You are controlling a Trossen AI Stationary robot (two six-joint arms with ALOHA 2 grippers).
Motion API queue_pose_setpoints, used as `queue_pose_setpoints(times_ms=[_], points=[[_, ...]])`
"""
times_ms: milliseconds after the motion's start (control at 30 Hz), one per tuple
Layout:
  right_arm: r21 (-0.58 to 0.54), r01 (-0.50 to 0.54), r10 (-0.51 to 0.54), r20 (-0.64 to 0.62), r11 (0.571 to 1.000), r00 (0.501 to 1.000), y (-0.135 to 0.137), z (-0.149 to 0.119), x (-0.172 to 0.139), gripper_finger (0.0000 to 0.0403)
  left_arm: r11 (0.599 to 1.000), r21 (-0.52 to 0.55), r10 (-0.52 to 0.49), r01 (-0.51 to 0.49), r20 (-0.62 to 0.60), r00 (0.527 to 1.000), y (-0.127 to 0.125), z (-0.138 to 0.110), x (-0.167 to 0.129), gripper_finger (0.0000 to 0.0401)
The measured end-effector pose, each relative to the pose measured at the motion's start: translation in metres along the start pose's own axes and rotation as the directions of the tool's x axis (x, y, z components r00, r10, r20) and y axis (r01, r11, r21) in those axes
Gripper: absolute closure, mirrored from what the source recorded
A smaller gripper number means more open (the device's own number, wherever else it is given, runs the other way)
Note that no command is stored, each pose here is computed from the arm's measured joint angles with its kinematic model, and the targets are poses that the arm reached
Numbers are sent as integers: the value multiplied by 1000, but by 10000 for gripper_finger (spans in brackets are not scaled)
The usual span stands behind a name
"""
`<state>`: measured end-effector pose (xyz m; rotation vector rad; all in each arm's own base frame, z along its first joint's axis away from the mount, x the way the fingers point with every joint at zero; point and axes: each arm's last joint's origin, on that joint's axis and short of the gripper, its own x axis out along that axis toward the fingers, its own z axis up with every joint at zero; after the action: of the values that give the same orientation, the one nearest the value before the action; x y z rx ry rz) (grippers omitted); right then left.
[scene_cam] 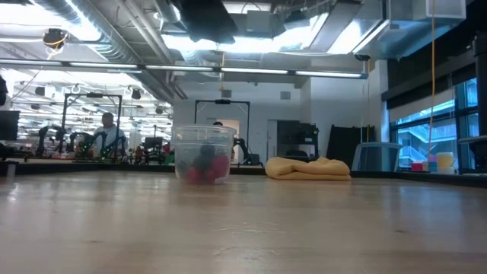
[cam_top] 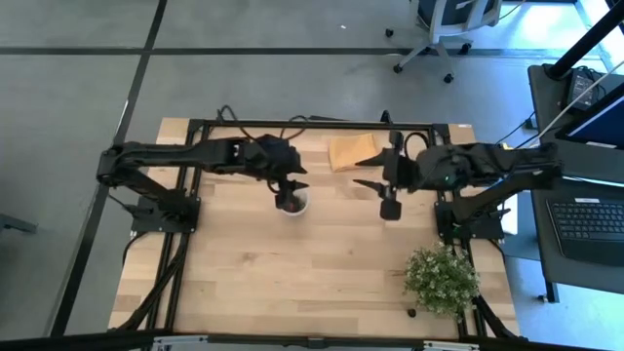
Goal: Pick and placing Produce into tupperware
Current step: Put the black cherry into the transparent container
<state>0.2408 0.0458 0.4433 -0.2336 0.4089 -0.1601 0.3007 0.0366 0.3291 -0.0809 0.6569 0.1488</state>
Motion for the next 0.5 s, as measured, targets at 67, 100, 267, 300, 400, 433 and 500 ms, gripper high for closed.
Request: queue_pose_setpoints(times_ms=[67, 100, 267, 300, 400, 433, 500], points=[[-31, -2, 1, -55, 1000, 998, 12, 12, 0, 229, 1000, 0, 0, 0, 15, 1000, 0, 0, -8, 217], [-33, -18, 15, -80, 999, 997, 18, 18, 2, 229, 1000, -1, 0, 0, 19, 1000, 0, 0, -9, 217], [-32, -77, 64, -307, 996, 950, 58, 24, 25, 229, 1000, 2, -3, 3, -5, 1000, 0, -7, -8, 217], [-32, -83, 66, -361, 996, 930, 67, 22, 30, 229, 1000, 2, -4, 4, -10, 1000, 0, -9, -6, 217], [7, -130, 115, -514, 992, 850, 93, 15, 48, 229, 1000, 1, -9, 9, -48, 999, 0, -18, 0, 217], [31, -150, 142, -561, 988, 816, 101, 12, 53, 229, 1000, -2, -8, 8, -60, 998, 0, -21, 2, 217], [78, -183, 190, -638, 980, 746, 118, 7, 63, 229, 1000, -25, -7, 5, -80, 997, 0, -27, 5, 217]])
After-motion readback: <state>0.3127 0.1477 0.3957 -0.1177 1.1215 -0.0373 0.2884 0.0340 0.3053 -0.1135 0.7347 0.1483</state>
